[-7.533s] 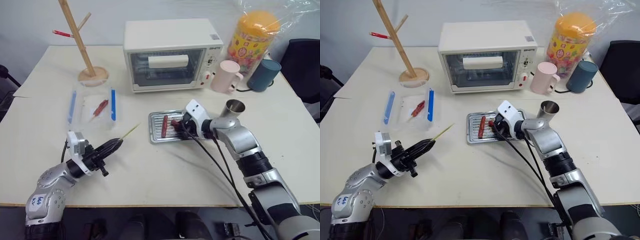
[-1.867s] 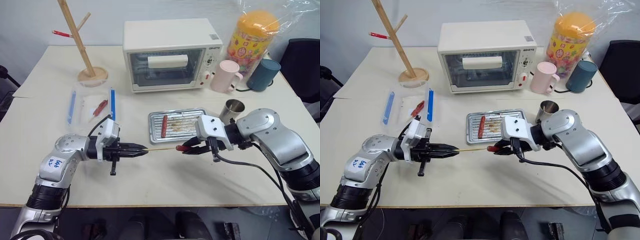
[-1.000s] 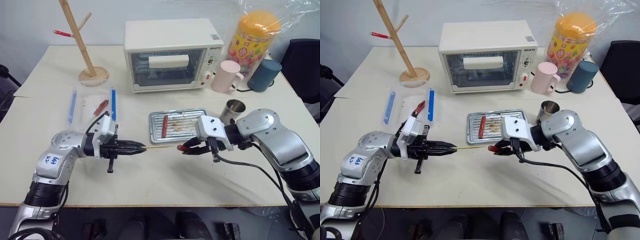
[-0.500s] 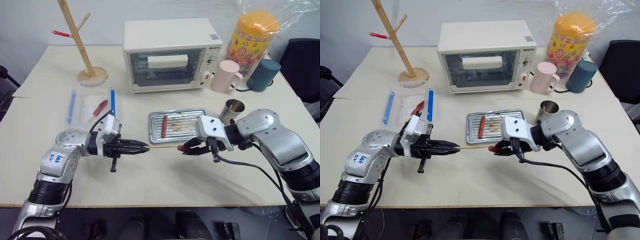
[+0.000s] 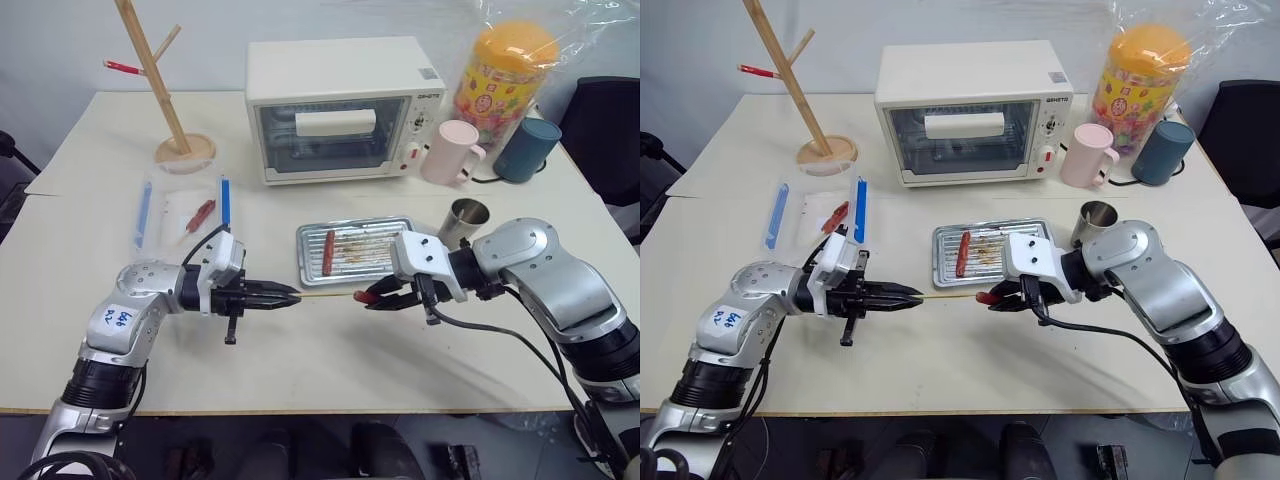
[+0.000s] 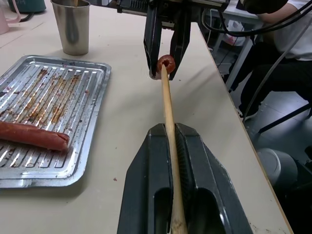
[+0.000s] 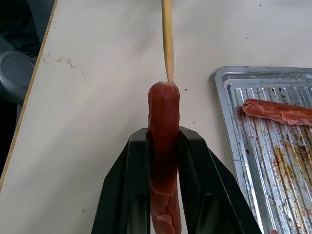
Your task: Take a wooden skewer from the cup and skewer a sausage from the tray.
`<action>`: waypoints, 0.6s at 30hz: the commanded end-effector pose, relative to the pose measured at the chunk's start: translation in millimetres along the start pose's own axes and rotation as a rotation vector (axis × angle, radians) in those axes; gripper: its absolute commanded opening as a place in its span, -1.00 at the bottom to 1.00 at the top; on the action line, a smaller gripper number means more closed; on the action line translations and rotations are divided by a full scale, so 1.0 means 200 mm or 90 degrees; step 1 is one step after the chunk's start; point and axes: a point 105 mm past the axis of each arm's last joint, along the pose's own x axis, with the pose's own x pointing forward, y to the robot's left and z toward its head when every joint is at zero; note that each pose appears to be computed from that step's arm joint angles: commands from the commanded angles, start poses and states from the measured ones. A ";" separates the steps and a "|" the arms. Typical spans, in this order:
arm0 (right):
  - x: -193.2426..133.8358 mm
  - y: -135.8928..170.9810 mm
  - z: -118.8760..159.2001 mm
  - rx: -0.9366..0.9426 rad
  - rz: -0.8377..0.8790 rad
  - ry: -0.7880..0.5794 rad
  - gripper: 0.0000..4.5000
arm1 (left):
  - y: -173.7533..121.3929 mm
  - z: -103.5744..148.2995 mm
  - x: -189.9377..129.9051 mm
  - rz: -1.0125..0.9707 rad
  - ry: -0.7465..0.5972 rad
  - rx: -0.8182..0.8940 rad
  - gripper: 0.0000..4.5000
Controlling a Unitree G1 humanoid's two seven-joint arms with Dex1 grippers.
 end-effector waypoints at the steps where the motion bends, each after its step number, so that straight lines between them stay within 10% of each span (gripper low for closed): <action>1: 0.00 0.02 0.05 -0.034 0.008 -0.002 -0.66 | 0.00 0.02 0.01 0.000 0.000 0.020 -1.00; 18: 0.02 0.02 0.07 -0.051 0.014 -0.001 -0.66 | 0.02 -0.01 0.06 -0.007 0.020 0.020 -1.00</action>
